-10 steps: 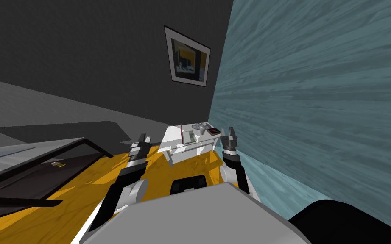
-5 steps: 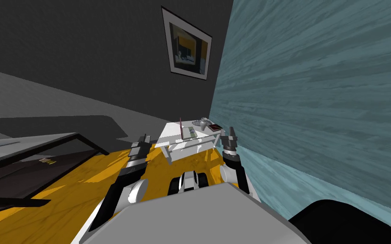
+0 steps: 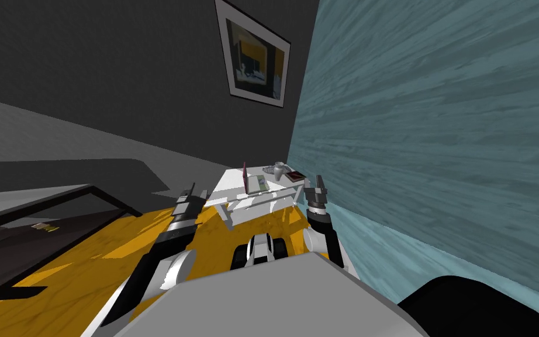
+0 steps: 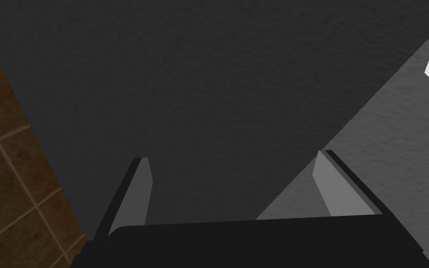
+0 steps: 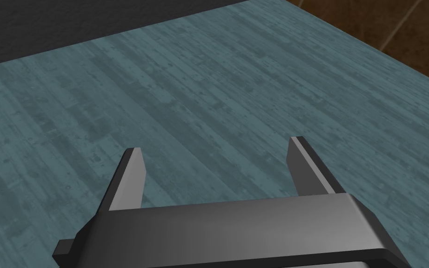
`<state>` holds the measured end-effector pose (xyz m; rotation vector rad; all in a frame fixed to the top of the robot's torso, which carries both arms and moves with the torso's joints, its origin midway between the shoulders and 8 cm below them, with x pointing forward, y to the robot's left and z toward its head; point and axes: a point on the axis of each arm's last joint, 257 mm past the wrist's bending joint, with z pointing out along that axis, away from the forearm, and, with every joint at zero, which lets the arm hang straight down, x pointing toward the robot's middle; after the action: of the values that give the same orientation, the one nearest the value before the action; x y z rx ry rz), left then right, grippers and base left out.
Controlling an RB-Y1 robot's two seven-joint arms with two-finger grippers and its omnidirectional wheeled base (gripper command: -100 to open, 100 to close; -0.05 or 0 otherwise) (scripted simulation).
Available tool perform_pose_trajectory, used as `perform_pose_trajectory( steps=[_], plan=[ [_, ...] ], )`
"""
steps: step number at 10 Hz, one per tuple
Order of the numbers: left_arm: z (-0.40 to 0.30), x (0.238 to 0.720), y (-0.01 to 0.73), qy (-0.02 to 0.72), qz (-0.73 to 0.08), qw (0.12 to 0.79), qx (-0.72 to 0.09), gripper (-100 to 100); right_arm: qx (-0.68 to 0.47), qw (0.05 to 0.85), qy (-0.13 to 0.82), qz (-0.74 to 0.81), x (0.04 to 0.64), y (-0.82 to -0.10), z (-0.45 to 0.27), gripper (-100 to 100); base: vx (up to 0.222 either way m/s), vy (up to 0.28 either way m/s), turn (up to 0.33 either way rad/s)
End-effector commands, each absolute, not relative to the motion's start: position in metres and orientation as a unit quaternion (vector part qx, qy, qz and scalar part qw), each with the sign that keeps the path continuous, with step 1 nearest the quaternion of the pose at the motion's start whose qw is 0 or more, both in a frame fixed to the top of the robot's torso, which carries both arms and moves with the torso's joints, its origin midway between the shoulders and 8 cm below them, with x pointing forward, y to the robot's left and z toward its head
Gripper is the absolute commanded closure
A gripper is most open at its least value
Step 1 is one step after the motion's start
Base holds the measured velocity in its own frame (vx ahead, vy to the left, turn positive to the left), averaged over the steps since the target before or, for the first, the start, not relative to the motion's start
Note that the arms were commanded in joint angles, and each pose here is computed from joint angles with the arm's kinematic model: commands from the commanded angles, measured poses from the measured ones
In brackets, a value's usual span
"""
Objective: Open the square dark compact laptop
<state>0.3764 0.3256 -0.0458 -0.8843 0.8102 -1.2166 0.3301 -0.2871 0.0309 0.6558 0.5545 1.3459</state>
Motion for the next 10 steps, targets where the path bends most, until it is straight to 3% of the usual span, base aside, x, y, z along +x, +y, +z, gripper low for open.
perform_pose_trajectory(
  steps=[1,10],
  plan=[
    [-0.050,0.377,0.337,0.361,-0.534,0.645,-0.411,-100,0.294,0.698,0.249,0.604,0.330,-0.287,0.031,0,0.078,-0.079,-0.010],
    [-0.069,0.376,0.375,0.352,-0.524,0.602,-0.489,-100,0.294,0.698,0.249,0.604,0.330,-0.287,0.031,0,0.076,-0.083,-0.010]
  ],
)
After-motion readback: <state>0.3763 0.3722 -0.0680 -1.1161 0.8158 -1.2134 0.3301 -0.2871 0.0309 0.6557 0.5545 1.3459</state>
